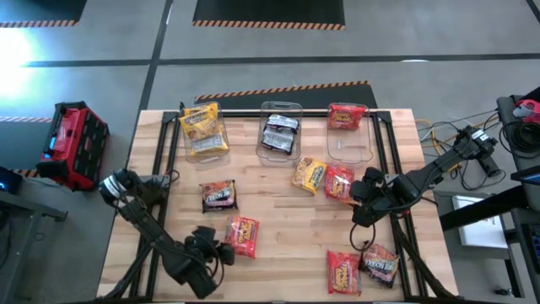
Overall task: Sort Maruchan noodles
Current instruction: Put the orange noodle pack into the right transparent bin
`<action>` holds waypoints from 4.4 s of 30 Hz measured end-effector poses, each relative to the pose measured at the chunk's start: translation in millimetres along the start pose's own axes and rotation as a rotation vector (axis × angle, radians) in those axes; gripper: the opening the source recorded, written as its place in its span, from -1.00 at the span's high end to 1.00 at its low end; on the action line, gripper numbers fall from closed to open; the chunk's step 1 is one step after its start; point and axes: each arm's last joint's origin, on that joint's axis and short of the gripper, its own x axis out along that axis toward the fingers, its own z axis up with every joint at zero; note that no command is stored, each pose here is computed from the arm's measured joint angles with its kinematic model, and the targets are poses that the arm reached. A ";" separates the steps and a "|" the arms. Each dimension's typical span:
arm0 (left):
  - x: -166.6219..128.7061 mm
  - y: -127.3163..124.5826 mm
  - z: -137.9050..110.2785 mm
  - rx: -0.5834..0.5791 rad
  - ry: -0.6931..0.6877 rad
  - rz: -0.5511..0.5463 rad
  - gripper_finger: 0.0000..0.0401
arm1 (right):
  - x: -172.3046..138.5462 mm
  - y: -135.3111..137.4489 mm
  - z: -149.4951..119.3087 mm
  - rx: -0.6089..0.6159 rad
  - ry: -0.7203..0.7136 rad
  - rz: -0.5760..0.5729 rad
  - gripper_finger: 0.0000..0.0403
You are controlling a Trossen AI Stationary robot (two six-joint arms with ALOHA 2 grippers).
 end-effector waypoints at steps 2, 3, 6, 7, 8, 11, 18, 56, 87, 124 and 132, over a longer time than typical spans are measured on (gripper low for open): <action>2.5 3.6 1.3 0.004 -0.011 0.002 -0.08 | 0.0 0.0 0.0 0.000 0.000 0.000 -0.36; 3.4 5.4 2.3 0.010 -0.021 0.004 -0.08 | 0.0 0.0 0.0 0.000 0.000 0.000 -0.36; 7.1 6.9 4.3 0.005 -0.031 0.003 -0.11 | 0.0 0.0 0.0 0.000 0.000 0.000 -0.36; 8.8 8.2 4.6 0.004 -0.033 0.004 -0.13 | 0.0 0.0 0.0 0.000 0.000 0.000 -0.36; 10.0 8.9 4.6 0.003 -0.034 0.003 -0.15 | 0.0 0.0 0.0 0.000 0.000 0.000 -0.36; 14.0 8.4 3.0 -0.015 -0.024 -0.029 -0.24 | 0.0 0.0 0.0 0.000 0.000 0.000 -0.36; 29.1 19.8 5.6 -0.025 -0.041 -0.025 -0.49 | 0.0 0.0 0.0 0.000 0.000 0.000 -0.36; 80.5 30.0 17.3 -0.130 -0.093 -0.317 -0.55 | 0.0 0.0 0.0 0.000 0.000 0.000 -0.36; 80.0 19.6 18.0 -0.054 -0.059 -0.348 0.17 | 0.0 0.0 0.1 -0.056 -0.001 0.000 -0.36; 62.8 10.9 26.1 0.053 -0.073 -0.408 0.35 | 4.9 34.5 30.4 0.262 -0.233 0.272 -0.34; 72.3 5.1 20.9 0.025 0.011 -0.422 0.10 | 39.0 65.4 36.9 0.417 -0.109 0.348 -0.35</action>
